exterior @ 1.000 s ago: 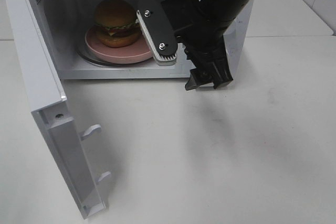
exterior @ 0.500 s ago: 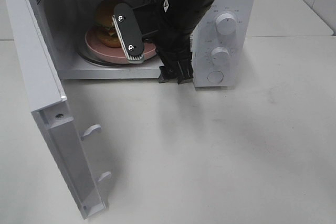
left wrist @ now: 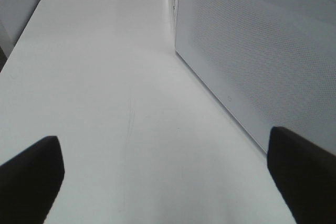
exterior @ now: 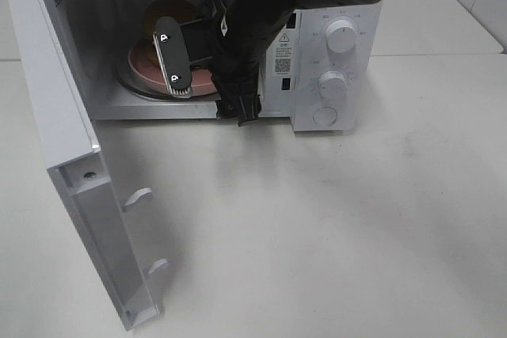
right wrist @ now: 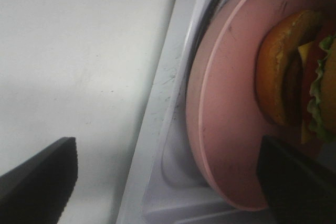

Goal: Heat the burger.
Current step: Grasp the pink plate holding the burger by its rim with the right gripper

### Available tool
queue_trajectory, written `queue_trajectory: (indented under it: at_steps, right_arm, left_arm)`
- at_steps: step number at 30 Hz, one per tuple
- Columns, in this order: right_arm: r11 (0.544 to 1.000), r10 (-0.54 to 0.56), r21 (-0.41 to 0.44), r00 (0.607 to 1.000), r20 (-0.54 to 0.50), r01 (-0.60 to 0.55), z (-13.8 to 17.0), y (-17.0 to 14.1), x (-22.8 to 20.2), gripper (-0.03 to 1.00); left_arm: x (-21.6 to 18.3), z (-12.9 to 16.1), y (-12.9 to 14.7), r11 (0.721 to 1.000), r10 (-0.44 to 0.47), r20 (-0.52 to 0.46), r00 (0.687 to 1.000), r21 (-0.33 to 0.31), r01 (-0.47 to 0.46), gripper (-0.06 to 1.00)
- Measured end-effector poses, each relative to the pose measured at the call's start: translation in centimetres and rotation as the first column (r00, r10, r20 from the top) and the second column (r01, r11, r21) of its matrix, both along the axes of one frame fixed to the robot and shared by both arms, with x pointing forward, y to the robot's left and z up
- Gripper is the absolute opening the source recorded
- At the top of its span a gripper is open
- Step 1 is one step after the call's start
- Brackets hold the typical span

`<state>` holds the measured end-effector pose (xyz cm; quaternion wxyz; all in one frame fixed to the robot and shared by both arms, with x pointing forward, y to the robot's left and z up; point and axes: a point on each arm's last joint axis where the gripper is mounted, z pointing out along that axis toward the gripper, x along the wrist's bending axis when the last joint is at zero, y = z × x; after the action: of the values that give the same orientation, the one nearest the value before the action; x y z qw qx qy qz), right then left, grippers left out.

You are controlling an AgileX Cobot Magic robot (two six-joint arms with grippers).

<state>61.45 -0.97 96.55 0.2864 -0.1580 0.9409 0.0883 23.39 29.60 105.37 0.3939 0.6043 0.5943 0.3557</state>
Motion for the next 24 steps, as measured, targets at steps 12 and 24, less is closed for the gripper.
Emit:
queue_trajectory:
  at_steps: [12,24]
  right_arm:
    - [0.999,-0.032,0.038,0.999,0.031,0.031,-2.7,2.1,2.8,0.89]
    - [0.996,-0.079,0.046,0.997,0.017,0.078,-5.1,3.0,4.8,0.87]
  left_arm:
    - [0.0,0.0,0.0,1.000,0.000,0.000,1.000,0.000,0.000,0.99]
    - [0.0,0.0,0.0,1.000,0.000,0.000,1.000,0.000,0.000,0.99]
